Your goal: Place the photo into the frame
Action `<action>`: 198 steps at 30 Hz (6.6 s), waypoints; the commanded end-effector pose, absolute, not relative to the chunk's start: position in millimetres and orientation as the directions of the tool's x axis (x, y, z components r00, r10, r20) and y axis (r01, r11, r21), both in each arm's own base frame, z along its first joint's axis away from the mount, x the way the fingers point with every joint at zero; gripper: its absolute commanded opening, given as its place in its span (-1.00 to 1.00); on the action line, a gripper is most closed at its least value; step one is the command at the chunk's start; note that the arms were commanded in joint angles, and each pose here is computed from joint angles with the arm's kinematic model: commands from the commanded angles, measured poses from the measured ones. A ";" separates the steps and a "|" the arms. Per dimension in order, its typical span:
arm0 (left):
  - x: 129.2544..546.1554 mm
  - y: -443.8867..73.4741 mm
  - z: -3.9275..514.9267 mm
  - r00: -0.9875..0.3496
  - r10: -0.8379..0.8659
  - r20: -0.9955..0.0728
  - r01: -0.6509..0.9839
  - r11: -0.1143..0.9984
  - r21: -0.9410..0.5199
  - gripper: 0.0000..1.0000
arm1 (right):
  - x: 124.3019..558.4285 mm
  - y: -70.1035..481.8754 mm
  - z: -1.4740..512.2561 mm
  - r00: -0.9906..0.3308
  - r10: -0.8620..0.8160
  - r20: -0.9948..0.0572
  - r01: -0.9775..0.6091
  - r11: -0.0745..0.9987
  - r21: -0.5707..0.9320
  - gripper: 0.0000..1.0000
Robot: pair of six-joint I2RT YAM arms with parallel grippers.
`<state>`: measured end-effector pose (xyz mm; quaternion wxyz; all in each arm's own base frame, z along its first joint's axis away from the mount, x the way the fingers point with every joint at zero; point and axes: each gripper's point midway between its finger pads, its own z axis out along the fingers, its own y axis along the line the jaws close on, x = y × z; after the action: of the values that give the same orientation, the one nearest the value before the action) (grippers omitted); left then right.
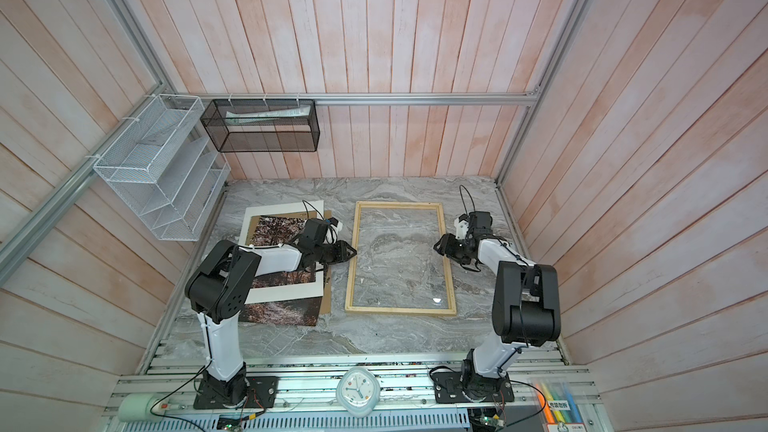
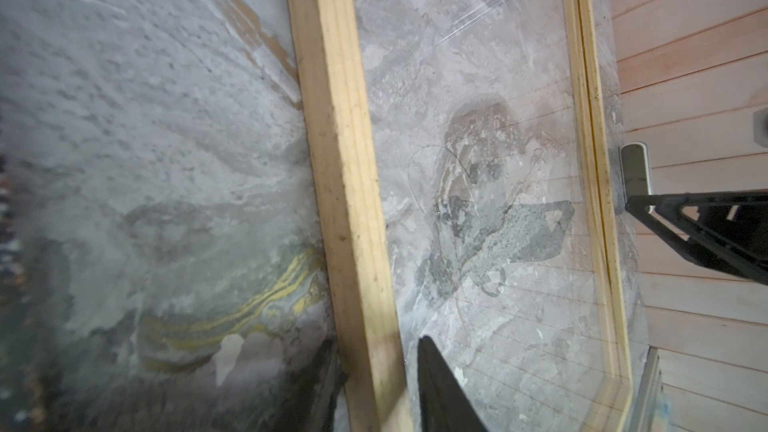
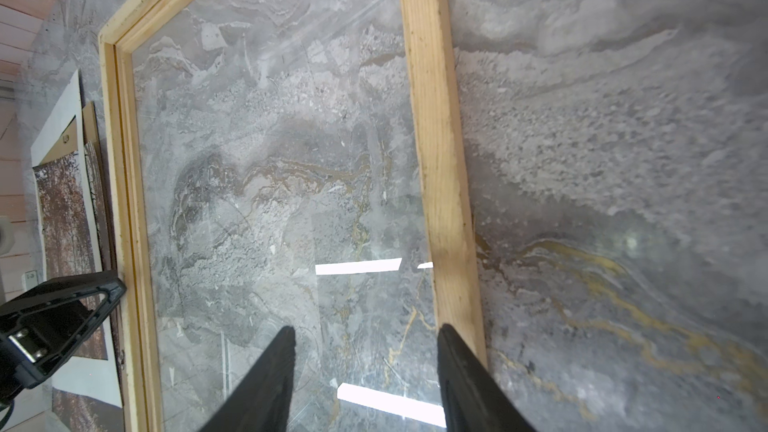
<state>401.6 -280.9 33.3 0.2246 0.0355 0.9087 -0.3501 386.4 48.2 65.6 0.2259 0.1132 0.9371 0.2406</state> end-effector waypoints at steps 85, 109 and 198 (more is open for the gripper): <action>394.9 -261.8 9.8 -0.895 -0.057 -0.443 0.192 0.847 -0.497 -0.11 | 208.3 111.6 15.2 -0.945 0.297 -0.135 0.280 0.951 0.133 0.30; 399.4 -267.6 36.3 -0.867 -0.125 -0.482 0.191 0.811 -0.553 -0.13 | 178.7 47.6 14.6 -0.908 0.407 -0.100 0.416 0.905 -0.094 0.37; 337.4 -308.6 58.6 -0.850 0.000 -0.527 0.292 0.832 -0.472 0.02 | 565.3 47.5 23.0 -0.905 0.053 -0.421 0.008 0.994 0.109 0.14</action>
<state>339.8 -312.9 48.4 0.2507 0.0817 0.9218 -0.2842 568.9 47.6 37.4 0.2397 0.0228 0.9698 0.0384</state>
